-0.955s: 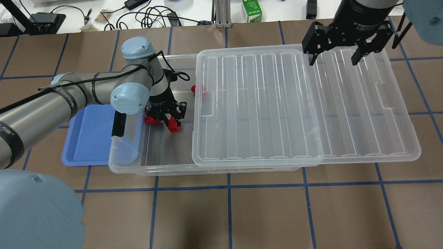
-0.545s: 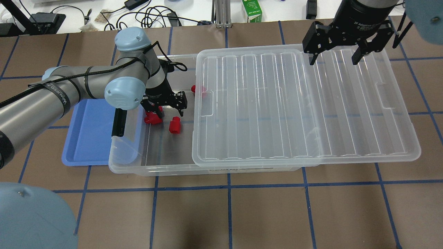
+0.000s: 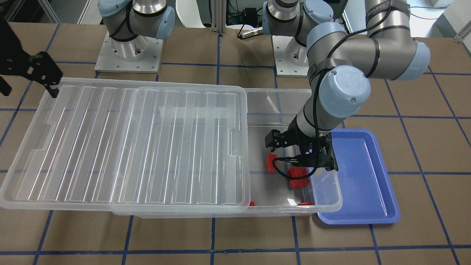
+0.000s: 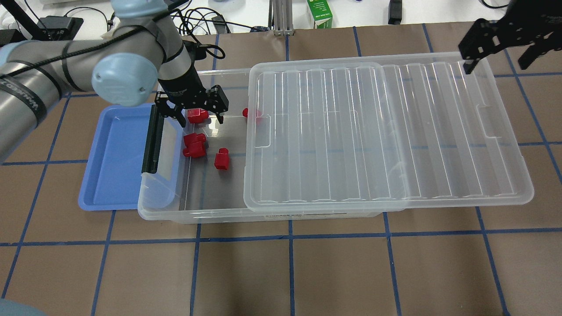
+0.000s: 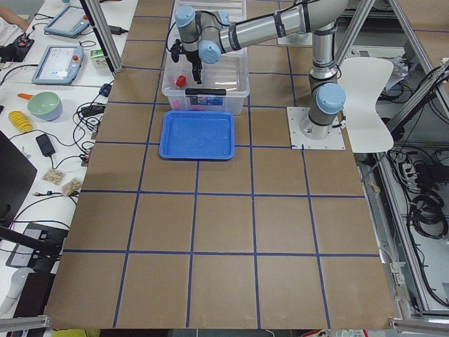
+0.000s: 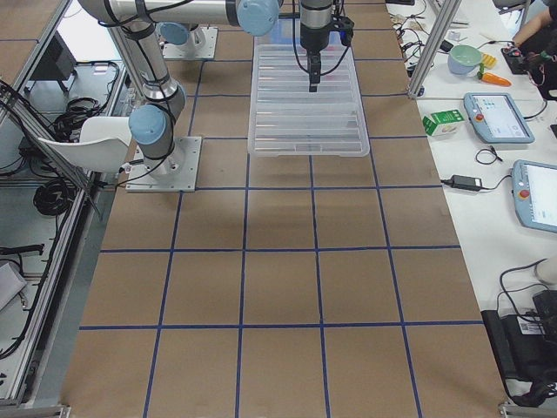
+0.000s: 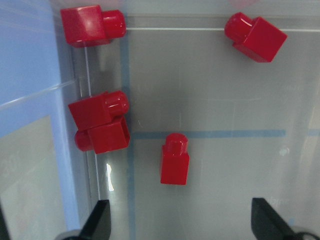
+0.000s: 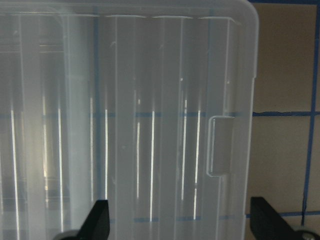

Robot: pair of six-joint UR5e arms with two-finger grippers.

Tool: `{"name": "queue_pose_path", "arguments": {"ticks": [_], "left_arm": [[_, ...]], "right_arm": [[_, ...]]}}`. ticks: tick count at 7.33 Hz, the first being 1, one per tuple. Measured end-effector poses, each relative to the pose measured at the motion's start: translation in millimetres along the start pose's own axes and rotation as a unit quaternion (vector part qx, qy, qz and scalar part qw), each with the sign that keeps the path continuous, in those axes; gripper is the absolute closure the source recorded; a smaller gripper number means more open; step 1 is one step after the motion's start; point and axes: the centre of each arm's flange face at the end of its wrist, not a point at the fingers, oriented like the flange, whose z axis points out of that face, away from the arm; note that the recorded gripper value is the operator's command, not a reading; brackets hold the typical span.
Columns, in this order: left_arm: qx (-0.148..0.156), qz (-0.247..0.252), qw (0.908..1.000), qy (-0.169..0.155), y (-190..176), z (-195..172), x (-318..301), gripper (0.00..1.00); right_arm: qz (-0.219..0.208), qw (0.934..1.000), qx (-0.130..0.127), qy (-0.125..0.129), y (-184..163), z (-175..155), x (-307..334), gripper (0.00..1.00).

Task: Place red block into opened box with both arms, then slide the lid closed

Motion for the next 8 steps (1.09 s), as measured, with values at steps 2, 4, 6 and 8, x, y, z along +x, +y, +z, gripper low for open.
{"name": "queue_pose_path", "arguments": {"ticks": [2,4,6,8], "left_arm": [[-0.004,0.000,0.9995,-0.030,30,-75,-8,0.00],[0.010,0.002,0.9991,-0.041,75,-127,-11,0.00],[0.019,0.001,0.9990,-0.040,103,-145,-17,0.00],[0.014,0.016,0.9992,-0.034,116,-131,-32,0.00]], "right_arm": [[-0.015,0.9999,-0.007,0.002,7,7,67,0.00],[-0.026,0.9996,-0.009,-0.012,23,21,144,0.00],[-0.022,0.9992,-0.013,-0.031,39,37,190,0.00],[-0.020,0.9984,-0.028,-0.046,36,87,203,0.00]]}}
